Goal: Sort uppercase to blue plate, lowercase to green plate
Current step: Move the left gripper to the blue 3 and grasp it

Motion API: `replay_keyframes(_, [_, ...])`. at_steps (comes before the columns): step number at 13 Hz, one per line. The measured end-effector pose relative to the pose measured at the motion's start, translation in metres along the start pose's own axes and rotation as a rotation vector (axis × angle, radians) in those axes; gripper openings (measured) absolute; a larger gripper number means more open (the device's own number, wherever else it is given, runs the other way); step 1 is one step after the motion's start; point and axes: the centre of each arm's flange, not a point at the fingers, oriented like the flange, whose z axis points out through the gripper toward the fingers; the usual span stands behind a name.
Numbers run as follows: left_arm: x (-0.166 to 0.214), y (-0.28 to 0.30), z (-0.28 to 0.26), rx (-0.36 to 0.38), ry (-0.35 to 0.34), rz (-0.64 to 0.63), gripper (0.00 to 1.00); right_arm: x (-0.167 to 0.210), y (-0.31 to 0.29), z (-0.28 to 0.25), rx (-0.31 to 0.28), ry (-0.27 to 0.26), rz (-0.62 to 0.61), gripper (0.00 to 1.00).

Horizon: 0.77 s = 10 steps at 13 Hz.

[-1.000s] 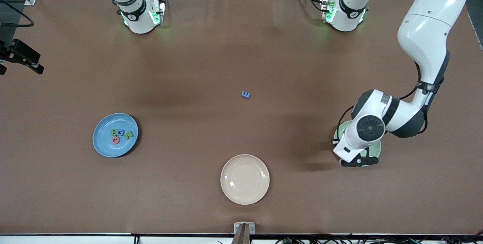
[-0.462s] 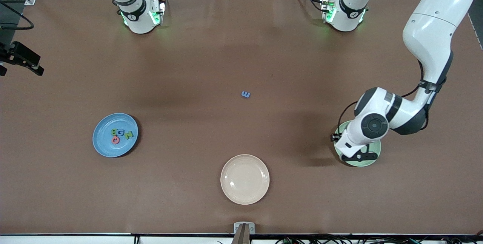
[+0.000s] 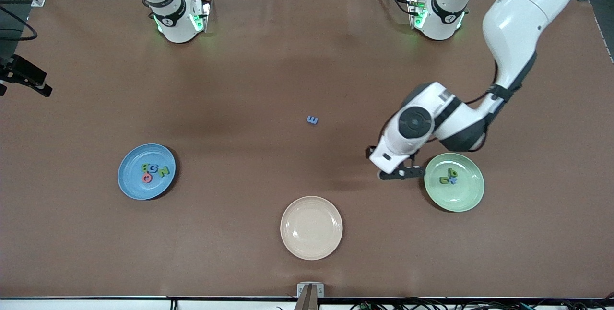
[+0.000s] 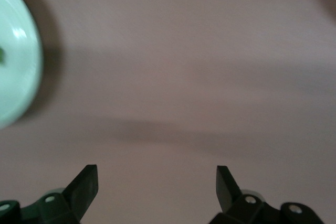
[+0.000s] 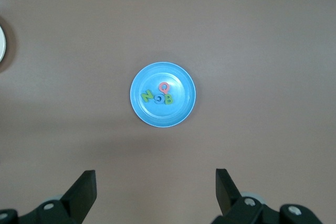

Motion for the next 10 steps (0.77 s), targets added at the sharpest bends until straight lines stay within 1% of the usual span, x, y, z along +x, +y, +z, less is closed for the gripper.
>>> replay_keyframes(3, [-0.072, 0.076, 0.002, 0.011, 0.009, -0.146, 0.99, 0.0, -0.005, 0.0, 0.002, 0.0, -0.01, 1.0])
replay_keyframes(5, [-0.112, 0.109, 0.008, 0.02, 0.008, -0.223, 0.97, 0.0, -0.008, 0.0, 0.002, 0.0, -0.015, 1.0])
replay_keyframes(6, [-0.13, 0.122, 0.012, 0.021, 0.006, -0.282, 0.97, 0.0, -0.008, 0.0, 0.002, 0.0, -0.015, 1.0])
replay_keyframes(7, [-0.143, 0.132, 0.016, 0.016, 0.003, -0.348, 0.96, 0.0, -0.008, 0.0, 0.002, 0.0, -0.015, 1.0])
replay_keyframes(9, [-0.151, 0.14, 0.028, 0.007, -0.013, -0.466, 0.93, 0.0, -0.008, 0.0, 0.002, -0.001, -0.015, 1.0])
replay_keyframes(10, [-0.149, 0.139, 0.035, 0.005, -0.024, -0.527, 0.87, 0.0, -0.008, 0.0, 0.002, -0.001, -0.015, 1.0])
